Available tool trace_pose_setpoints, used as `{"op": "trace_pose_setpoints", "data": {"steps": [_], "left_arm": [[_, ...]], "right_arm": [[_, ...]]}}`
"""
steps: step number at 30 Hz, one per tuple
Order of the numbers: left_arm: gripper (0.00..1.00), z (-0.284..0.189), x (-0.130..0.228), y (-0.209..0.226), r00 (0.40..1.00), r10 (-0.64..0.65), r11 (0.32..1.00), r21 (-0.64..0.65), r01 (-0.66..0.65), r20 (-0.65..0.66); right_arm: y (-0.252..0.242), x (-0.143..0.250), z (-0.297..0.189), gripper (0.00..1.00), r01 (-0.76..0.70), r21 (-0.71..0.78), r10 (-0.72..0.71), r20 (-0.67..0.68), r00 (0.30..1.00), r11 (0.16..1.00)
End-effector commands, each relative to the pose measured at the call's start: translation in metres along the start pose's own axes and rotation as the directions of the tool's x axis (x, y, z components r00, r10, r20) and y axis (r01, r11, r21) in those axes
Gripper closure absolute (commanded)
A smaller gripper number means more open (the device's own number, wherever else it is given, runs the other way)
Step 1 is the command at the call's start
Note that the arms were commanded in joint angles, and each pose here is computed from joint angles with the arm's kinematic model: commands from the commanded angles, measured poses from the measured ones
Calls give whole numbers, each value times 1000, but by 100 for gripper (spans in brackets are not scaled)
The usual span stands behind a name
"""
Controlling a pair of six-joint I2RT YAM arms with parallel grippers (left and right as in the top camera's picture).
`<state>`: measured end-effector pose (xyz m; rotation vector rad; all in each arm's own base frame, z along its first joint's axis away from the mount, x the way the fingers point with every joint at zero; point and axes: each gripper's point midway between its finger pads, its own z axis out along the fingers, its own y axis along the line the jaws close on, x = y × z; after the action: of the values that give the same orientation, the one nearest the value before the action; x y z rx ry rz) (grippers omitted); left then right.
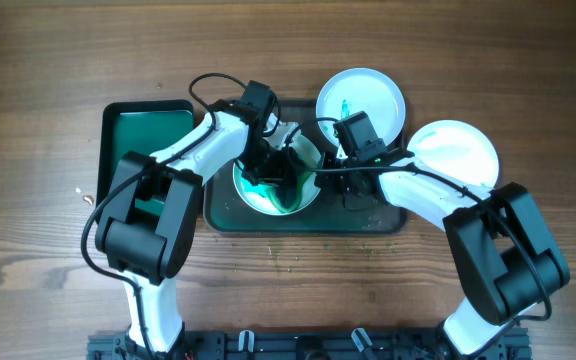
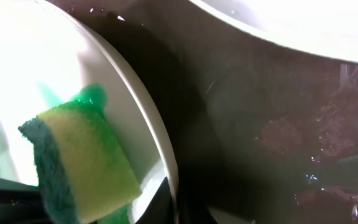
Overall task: Clean dirty plates on tray and stack at the side
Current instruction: 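Grasp the lower white plate's rim and drag it left with right gripper, then scrub the held plate with the sponge in the left gripper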
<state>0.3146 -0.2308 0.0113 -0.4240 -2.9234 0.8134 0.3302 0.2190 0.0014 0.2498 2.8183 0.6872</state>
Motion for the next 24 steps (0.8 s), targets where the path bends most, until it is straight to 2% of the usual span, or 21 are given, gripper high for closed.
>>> {"op": "trace_pose_setpoints", "data": {"steps": [1, 6, 10, 13, 17, 19, 21, 23, 24], "left_arm": [[96, 9, -14, 25, 993, -105, 991, -77, 110, 61], [96, -16, -53, 85, 913, -233, 883, -321, 343, 334], [96, -57, -49, 135, 793, -283, 638, -511, 576, 540], [96, -77, -33, 154, 774, -258, 507, -601, 618, 578], [96, -82, -12, 159, 803, -273, 450, -668, 593, 529], [96, -76, -3, 156, 826, -302, 468, -681, 563, 476], [96, -56, 5, 140, 891, -316, 593, -665, 454, 326], [96, -26, 14, 104, 966, -243, 812, -528, 250, 84], [96, -17, 18, 87, 982, -188, 882, -439, 170, 2]], "right_arm": [[3, 0, 5, 96, 6, -13, -6, -18, 1000, 1000], [3, 1, 5, 96, 6, -15, -6, -20, 1000, 1000], [3, 1, 5, 96, 6, -15, -6, -21, 1000, 1000], [3, 1, 5, 96, 6, -15, -6, -21, 1000, 1000], [3, 1, 5, 96, 5, -15, -5, -20, 1000, 1000], [3, 1, 5, 96, 3, -15, -3, -21, 1000, 1000], [3, 1, 5, 96, 2, -15, -2, -21, 1000, 1000], [3, 1, 5, 96, 2, -15, -2, -21, 1000, 1000], [3, 1, 5, 96, 2, -15, -2, -20, 1000, 1000]]}}
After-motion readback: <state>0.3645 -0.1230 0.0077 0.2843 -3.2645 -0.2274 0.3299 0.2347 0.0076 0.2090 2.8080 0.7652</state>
